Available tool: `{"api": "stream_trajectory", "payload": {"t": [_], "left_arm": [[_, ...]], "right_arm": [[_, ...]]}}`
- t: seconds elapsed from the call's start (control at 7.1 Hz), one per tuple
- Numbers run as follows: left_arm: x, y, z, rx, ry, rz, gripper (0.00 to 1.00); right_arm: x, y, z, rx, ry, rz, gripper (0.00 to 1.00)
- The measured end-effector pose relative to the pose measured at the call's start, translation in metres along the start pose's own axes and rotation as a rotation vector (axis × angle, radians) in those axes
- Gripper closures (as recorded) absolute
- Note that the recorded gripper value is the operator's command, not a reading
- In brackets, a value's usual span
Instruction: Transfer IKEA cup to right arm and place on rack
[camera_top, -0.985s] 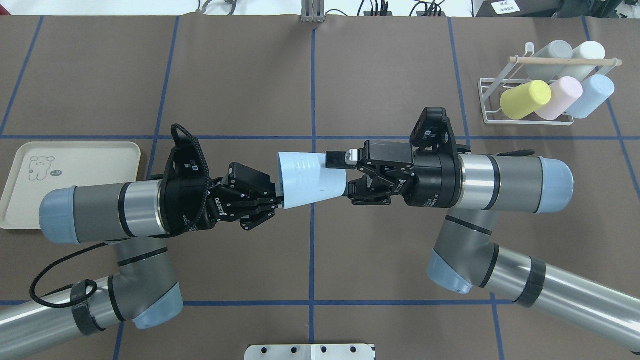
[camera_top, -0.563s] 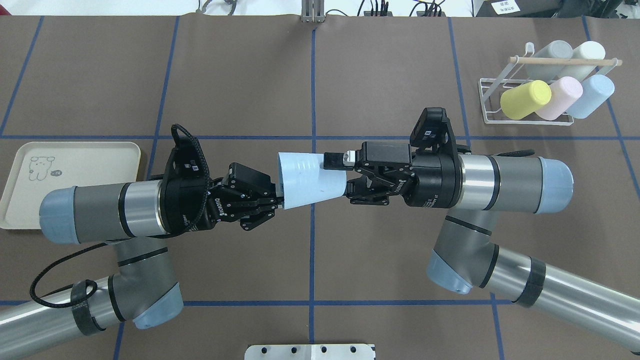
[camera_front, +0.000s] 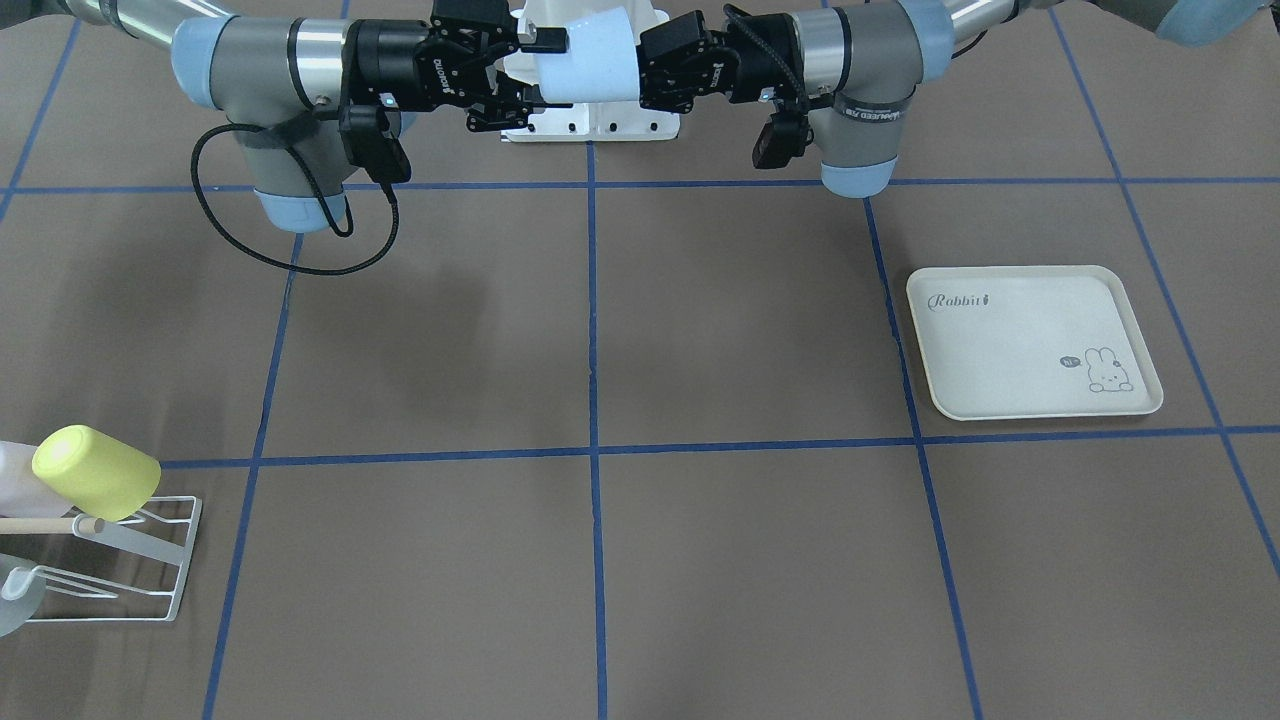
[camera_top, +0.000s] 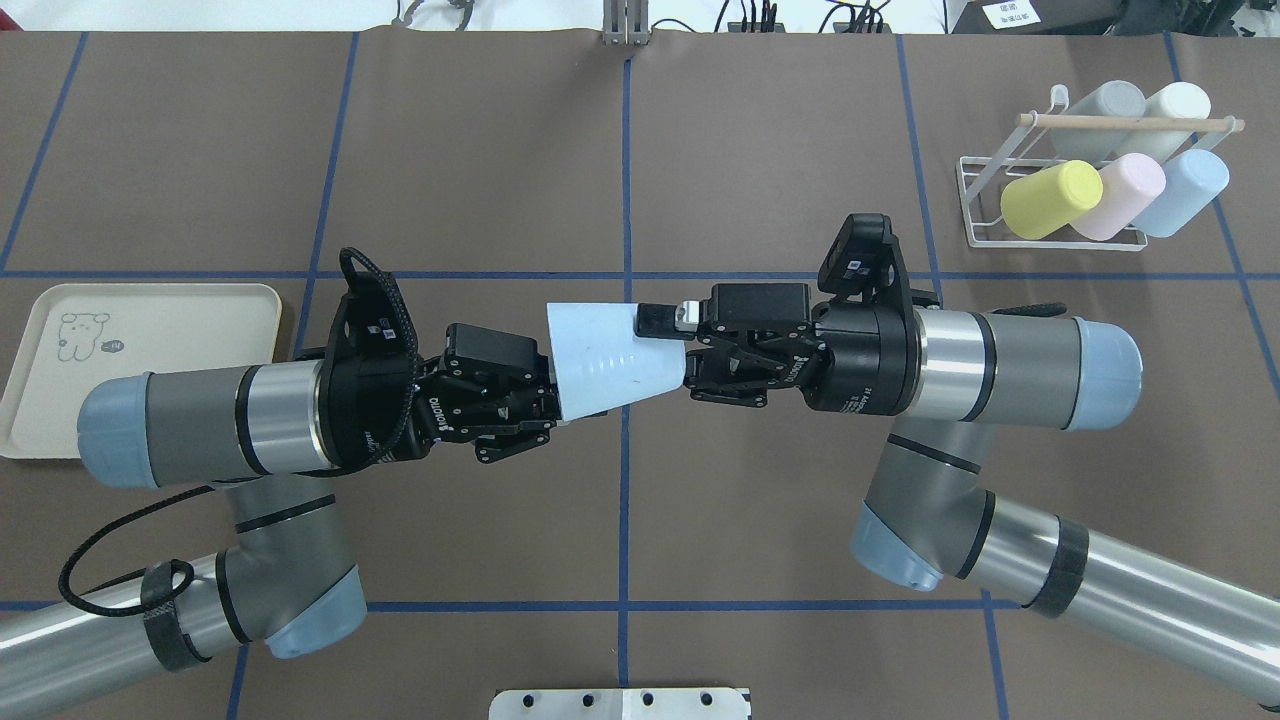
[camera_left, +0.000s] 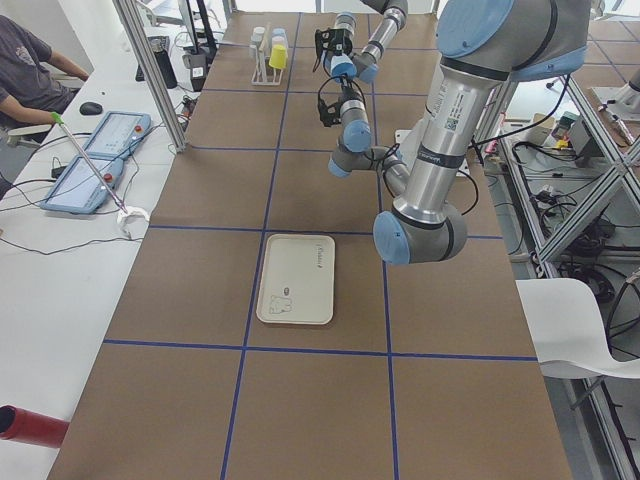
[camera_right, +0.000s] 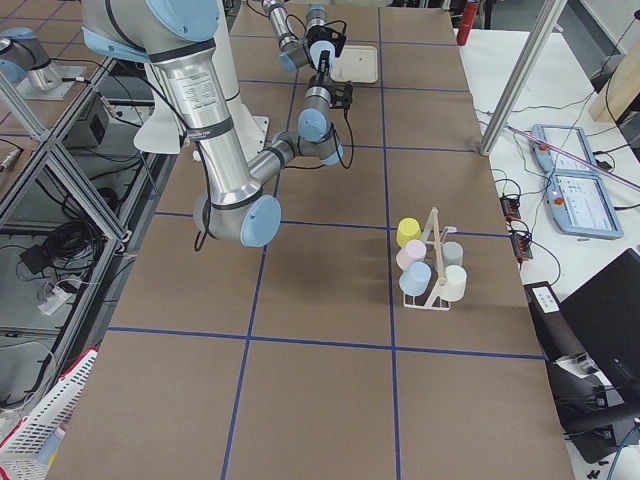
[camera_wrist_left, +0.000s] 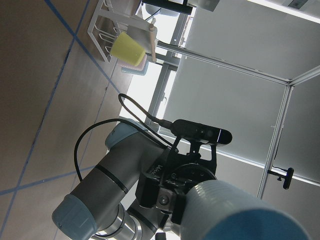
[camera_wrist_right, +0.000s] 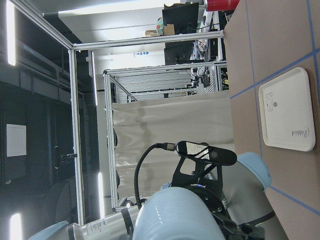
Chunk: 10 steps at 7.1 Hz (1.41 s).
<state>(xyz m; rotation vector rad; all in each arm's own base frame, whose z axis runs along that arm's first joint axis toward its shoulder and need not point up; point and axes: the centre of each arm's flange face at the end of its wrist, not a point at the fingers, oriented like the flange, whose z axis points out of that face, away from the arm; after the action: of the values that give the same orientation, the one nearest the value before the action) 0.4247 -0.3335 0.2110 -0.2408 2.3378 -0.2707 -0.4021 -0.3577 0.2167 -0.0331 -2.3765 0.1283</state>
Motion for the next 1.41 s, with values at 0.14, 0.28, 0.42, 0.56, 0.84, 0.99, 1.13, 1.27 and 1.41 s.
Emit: {"api": "stream_trajectory", "payload": {"t": [0.14, 0.28, 0.42, 0.56, 0.84, 0.99, 1.13, 1.27, 1.41], "left_arm": [[0.000, 0.000, 0.000, 0.000, 0.000, 0.006, 0.00], [0.000, 0.000, 0.000, 0.001, 0.000, 0.009, 0.00], [0.000, -0.001, -0.001, 0.002, -0.001, 0.011, 0.00], [0.000, -0.001, -0.001, 0.003, -0.002, 0.011, 0.00], [0.000, -0.001, -0.002, 0.004, -0.002, 0.012, 0.00], [0.000, -0.002, -0.002, 0.005, -0.002, 0.013, 0.00], [0.000, -0.002, -0.003, 0.006, -0.003, 0.014, 0.00], [0.000, -0.002, -0.003, 0.008, -0.005, 0.014, 0.00], [0.000, -0.003, -0.003, 0.016, -0.007, 0.016, 0.00]], "right_arm": [[0.000, 0.000, 0.000, 0.000, -0.001, 0.000, 0.78], [-0.001, -0.001, -0.001, 0.000, -0.004, -0.003, 0.78], [-0.003, -0.002, -0.004, 0.003, -0.007, -0.006, 0.78], [-0.004, -0.004, -0.009, 0.006, -0.011, -0.010, 0.78], [-0.004, -0.009, -0.023, 0.017, -0.010, -0.018, 0.78], [-0.003, -0.013, -0.031, 0.027, -0.003, -0.022, 0.78], [-0.003, -0.018, -0.041, 0.041, 0.007, -0.028, 0.77], [-0.002, -0.024, -0.052, 0.058, 0.022, -0.036, 0.77], [-0.001, -0.031, -0.065, 0.081, 0.042, -0.049, 0.77]]}}
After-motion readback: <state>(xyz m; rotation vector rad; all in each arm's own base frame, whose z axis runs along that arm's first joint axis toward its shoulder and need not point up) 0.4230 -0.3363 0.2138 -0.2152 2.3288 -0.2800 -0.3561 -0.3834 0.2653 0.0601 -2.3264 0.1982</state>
